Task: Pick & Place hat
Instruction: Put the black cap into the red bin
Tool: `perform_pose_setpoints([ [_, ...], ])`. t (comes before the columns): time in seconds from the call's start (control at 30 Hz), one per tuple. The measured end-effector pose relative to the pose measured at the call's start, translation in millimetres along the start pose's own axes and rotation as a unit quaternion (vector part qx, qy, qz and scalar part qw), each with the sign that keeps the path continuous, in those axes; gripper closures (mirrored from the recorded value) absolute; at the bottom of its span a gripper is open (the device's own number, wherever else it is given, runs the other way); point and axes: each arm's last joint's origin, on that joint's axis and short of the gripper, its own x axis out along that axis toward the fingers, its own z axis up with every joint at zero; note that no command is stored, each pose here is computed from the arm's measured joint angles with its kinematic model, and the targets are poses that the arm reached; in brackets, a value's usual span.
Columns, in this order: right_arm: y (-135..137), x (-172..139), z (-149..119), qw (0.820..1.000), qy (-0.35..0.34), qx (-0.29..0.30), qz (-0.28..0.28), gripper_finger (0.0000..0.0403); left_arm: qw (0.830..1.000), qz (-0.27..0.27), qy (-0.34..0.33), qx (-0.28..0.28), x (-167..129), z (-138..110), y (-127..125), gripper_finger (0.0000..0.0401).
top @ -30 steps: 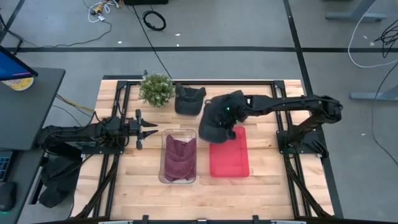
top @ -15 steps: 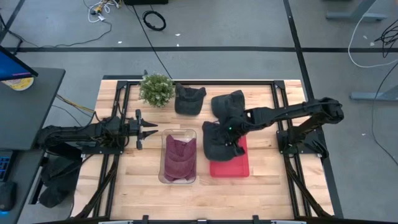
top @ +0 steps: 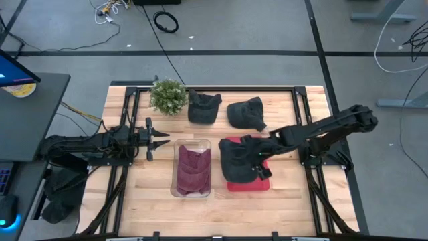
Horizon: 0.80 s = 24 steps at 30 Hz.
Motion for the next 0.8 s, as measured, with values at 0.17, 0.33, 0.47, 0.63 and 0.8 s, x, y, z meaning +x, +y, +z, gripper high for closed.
perform_pose_setpoints([
  [0.17,11.6,-10.7,-23.3,0.999,-0.036,0.002,-0.004,0.0401,1.000,0.000,0.000,0.000,0.0,0.0,0.0,0.0286],
  [0.33,16.5,-1.6,-43.2,0.994,-0.103,-0.041,0.018,0.0401,1.000,0.000,0.000,0.000,0.0,-0.1,0.0,0.0286],
  [0.47,19.9,10.1,-56.5,0.993,-0.095,-0.065,0.038,0.0401,1.000,0.000,0.000,0.000,0.0,0.0,0.0,0.0286],
  [0.63,15.3,10.5,-60.1,0.995,-0.085,-0.033,0.036,0.0401,1.000,0.000,0.000,0.000,0.0,0.0,0.0,0.0286],
  [0.8,10.3,10.3,-61.4,0.996,-0.082,0.018,0.032,0.0401,1.000,0.000,0.000,0.000,0.0,0.0,0.0,0.0286],
])
